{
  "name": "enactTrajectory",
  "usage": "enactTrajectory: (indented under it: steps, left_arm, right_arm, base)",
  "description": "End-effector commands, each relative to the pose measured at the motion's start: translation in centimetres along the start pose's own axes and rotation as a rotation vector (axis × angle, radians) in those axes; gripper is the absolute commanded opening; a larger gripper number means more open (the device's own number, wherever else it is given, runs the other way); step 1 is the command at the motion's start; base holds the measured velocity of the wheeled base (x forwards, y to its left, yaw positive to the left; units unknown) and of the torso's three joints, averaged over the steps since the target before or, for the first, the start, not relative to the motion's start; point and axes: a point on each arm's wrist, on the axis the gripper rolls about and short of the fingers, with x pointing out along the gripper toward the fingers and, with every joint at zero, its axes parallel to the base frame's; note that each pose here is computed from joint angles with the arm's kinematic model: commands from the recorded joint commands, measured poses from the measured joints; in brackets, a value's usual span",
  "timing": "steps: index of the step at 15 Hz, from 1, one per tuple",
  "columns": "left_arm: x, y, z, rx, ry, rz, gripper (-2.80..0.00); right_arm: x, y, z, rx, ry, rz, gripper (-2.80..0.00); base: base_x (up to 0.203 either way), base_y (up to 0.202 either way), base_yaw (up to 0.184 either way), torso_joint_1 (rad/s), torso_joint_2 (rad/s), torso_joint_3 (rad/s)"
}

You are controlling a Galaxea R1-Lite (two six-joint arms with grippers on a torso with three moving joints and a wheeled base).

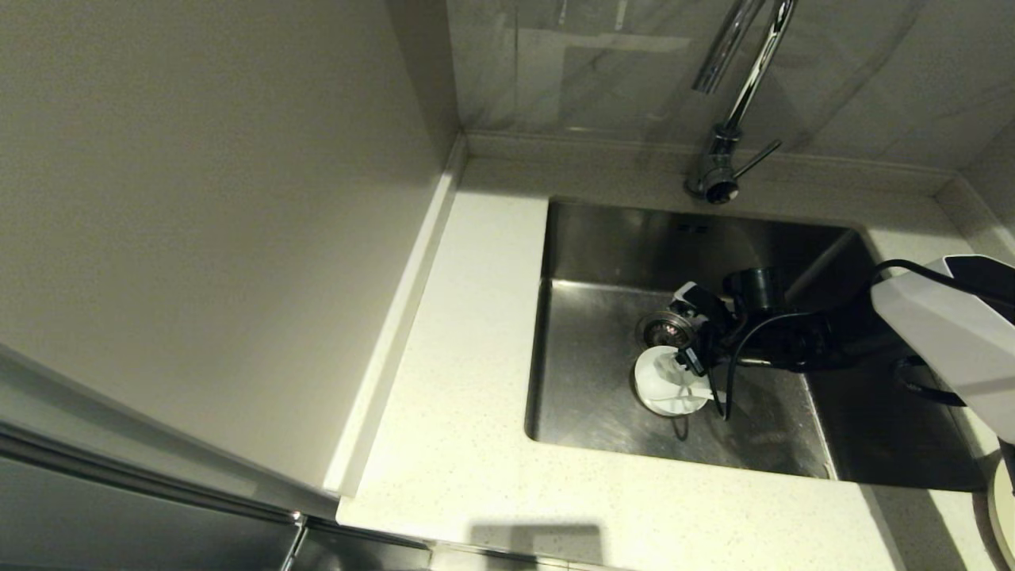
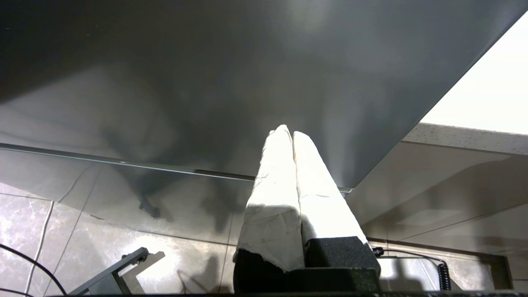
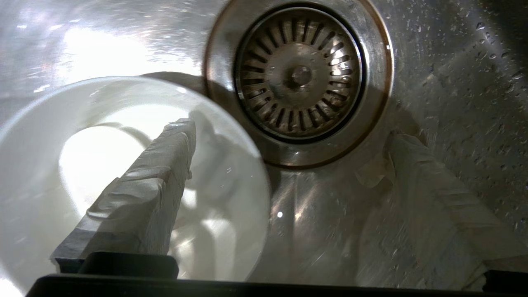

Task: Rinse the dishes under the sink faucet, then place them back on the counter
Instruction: Put a bowl back to the table from the sink

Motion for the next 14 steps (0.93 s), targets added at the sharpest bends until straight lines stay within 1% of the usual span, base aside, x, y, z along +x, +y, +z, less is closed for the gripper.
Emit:
enactTrajectory:
  steps: [1,4,5,14]
  left_arm:
    - [-0.02,0.00,0.00,-0.001,-0.003,0.000,-2.80]
    - [-0.02,0.00,0.00,-0.001,-0.003,0.000,-2.80]
    - [-0.02,0.00,0.00,-0.001,-0.003,0.000,-2.80]
    - [-0.02,0.00,0.00,-0.001,-0.003,0.000,-2.80]
  right_arm:
    - [1.17,0.15,-0.41,-0.002,0.006,0.004,0.00]
    - [1.44,0.27,-0.54,-0.002,0.010,0.008,0.00]
    - [1.60,0.38,-0.73,-0.001,0.016,0.011,-2.80]
    - [1.70,0.47,-1.19,0.004,0.029,0.020,-2.80]
  base:
    - [0.000,0.000,0.000,0.000,0.00,0.000]
    - [0.000,0.000,0.000,0.000,0.00,0.000]
    - [0.000,0.000,0.000,0.000,0.00,0.000]
    - [0.000,0.000,0.000,0.000,0.00,0.000]
